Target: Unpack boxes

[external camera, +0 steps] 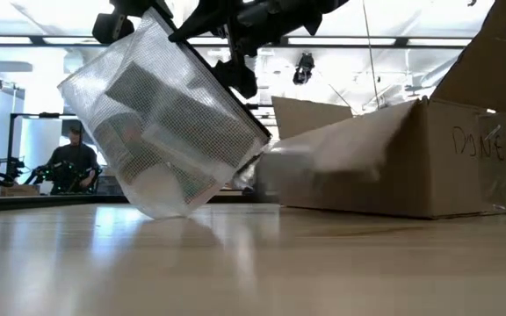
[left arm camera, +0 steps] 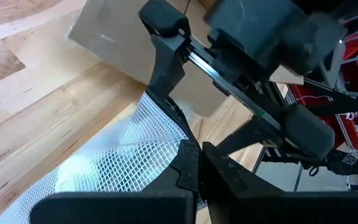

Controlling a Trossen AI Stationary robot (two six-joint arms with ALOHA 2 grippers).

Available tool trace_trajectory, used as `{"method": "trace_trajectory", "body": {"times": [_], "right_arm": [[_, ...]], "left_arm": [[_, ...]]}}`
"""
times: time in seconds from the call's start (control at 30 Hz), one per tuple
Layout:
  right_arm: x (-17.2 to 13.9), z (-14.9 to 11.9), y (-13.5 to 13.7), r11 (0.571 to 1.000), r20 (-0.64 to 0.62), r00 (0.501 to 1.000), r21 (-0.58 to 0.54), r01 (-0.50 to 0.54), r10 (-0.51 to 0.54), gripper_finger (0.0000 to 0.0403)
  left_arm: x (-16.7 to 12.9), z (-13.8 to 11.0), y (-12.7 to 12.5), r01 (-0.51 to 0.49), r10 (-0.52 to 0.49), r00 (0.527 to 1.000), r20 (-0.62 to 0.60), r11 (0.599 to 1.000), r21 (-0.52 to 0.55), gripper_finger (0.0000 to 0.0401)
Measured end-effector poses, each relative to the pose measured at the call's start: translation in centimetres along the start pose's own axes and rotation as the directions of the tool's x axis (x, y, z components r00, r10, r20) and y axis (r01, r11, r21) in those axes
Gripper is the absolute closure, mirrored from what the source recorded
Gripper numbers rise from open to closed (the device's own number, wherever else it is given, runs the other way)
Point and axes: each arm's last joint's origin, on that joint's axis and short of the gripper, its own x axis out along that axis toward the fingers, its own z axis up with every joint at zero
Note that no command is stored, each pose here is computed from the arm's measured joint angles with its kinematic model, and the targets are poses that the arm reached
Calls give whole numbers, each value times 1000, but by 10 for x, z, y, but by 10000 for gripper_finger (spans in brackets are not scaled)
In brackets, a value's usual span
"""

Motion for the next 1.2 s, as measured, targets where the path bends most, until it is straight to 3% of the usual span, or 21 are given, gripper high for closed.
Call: {"method": "trace_trajectory", "body": {"times": [0.33,0.53,0.93,1.2], "right_arm": [[-41,14,-7,998,-12,998,-35,60,-60,114],[-62,2,-12,988,-173,975,-90,126,-141,129],[-35,-18,-30,985,-306,938,-105,137,-163,121],[-23,-25,-34,995,-357,930,-70,66,-87,140]], "left_arm": [[0,-1,1,-8,8,1000,-6,1000,-3,401],[0,-1,1,-5,5,1000,-15,1000,-4,401],[0,-1,1,-4,4,1000,-16,1000,-5,401],[0,-1,1,-4,3,1000,-16,1000,-13,401]]}}
